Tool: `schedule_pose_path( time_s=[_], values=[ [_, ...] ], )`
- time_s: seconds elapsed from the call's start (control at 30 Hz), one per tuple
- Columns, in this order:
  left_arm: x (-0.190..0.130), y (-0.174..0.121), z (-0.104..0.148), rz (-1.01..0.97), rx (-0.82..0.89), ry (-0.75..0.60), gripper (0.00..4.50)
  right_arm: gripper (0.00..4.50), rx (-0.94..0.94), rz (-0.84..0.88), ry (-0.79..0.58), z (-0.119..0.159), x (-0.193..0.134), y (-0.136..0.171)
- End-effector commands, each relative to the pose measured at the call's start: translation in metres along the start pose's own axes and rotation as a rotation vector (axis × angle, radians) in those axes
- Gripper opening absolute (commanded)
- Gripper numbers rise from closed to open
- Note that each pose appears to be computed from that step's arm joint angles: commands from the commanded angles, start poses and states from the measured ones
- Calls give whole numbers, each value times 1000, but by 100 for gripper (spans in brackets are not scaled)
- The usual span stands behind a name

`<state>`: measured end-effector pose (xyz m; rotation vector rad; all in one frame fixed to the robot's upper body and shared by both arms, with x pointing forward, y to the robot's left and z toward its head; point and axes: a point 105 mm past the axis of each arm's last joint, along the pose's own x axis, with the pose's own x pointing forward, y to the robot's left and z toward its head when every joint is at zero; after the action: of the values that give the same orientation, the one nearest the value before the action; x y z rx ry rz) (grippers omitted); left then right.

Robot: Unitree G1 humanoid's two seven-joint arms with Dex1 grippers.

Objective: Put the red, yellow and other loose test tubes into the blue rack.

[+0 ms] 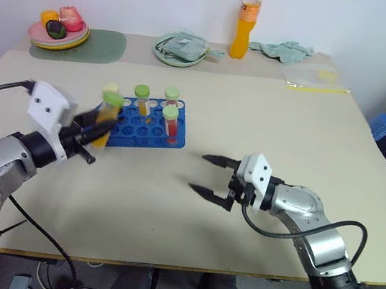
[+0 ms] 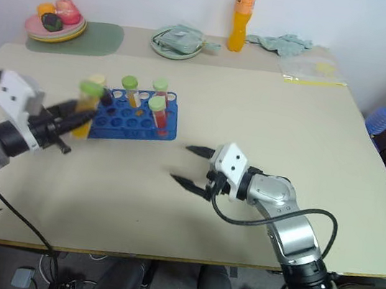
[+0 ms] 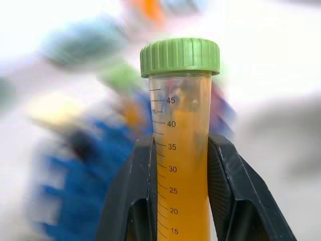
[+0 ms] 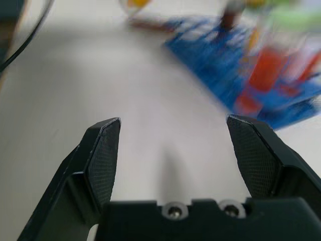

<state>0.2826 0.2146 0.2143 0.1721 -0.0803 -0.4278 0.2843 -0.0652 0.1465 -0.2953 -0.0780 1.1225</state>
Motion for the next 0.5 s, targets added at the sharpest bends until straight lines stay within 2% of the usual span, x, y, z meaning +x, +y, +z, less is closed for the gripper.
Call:
schedule_pose_path(
  time_s=[0.03,0.17,0.27,0.5],
  values=[
    [9,13,11,193,-17,-161,73,373,24,-117,-78,6,-3,-10],
    [23,10,3,359,6,-263,73,373,77,-206,-91,-2,3,-11],
    [41,-9,-3,390,-15,-355,73,373,137,-286,-130,-5,5,-13],
    [65,-19,-28,443,-1,-375,73,373,189,-289,-136,-7,7,-10]
  ],
)
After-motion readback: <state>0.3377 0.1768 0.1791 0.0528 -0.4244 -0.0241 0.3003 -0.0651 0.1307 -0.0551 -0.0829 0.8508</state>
